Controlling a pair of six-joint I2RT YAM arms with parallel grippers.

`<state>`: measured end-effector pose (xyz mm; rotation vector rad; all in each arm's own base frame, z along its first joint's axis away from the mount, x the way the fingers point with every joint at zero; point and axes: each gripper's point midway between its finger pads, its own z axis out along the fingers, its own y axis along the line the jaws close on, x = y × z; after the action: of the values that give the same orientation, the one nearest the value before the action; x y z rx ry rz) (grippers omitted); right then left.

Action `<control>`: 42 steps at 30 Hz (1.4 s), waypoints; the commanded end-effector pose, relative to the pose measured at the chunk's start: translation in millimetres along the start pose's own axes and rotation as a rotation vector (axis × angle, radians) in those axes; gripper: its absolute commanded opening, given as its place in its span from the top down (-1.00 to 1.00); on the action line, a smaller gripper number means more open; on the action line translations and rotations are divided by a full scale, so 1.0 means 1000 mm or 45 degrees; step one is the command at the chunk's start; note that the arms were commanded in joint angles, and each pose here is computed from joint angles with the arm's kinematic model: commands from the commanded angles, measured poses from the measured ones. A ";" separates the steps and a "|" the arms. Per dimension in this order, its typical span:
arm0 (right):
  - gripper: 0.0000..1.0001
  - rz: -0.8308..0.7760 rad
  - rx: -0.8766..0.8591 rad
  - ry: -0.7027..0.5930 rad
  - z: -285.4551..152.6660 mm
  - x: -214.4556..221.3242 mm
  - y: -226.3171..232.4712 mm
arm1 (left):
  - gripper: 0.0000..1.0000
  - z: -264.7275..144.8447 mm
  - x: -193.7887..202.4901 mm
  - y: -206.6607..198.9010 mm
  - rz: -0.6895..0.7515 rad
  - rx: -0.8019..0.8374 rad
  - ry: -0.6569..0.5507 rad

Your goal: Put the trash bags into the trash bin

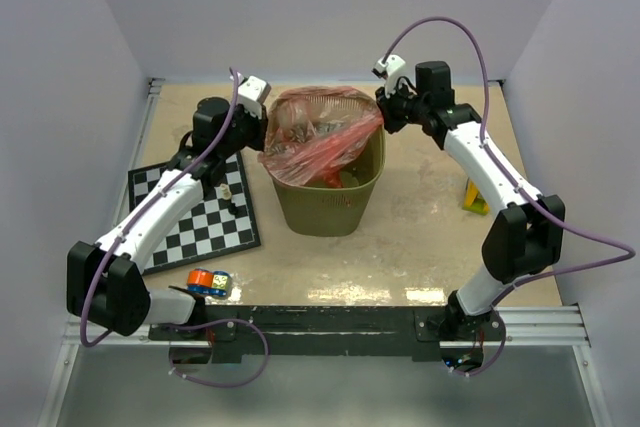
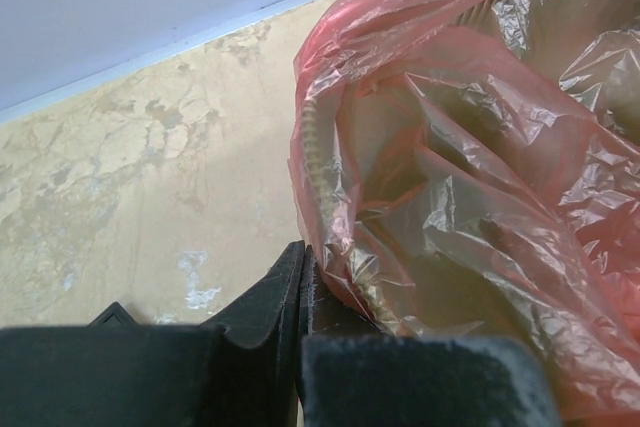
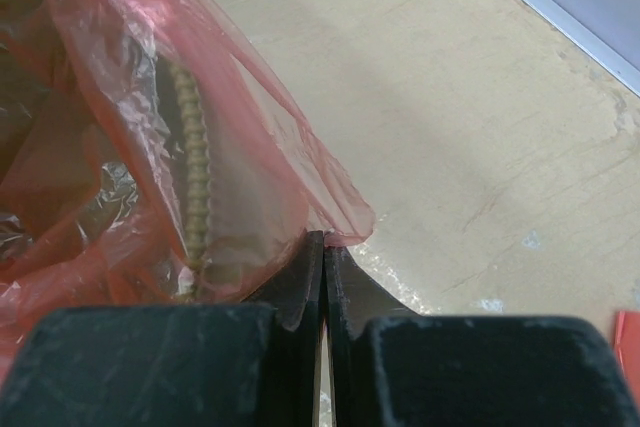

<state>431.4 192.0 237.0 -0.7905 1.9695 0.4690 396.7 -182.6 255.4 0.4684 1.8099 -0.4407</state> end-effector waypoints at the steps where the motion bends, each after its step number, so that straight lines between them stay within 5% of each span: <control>1: 0.92 -0.109 -0.107 -0.151 -0.019 -0.046 0.022 | 1.00 -0.003 -0.034 -0.022 0.021 0.122 -0.153; 8: 0.87 -0.190 -0.077 -0.235 -0.016 -0.078 0.011 | 1.00 0.007 -0.078 -0.010 0.100 0.060 -0.315; 22: 1.00 0.042 -0.135 0.086 0.023 0.017 0.003 | 1.00 0.030 0.009 -0.030 -0.204 0.345 0.143; 30: 1.00 0.073 -0.404 0.091 0.014 0.022 0.041 | 1.00 0.016 0.000 -0.063 -0.281 0.622 0.108; 38: 1.00 0.118 -0.329 0.194 0.010 0.053 0.039 | 1.00 0.051 -0.003 -0.012 -0.438 0.314 0.087; 42: 0.97 0.100 -0.312 0.182 0.004 0.050 0.038 | 1.00 0.046 0.029 -0.024 -0.485 0.385 0.234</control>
<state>406.9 208.2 198.8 -0.8996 2.0602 0.7369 418.1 -222.1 219.9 0.4113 1.9774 -0.9095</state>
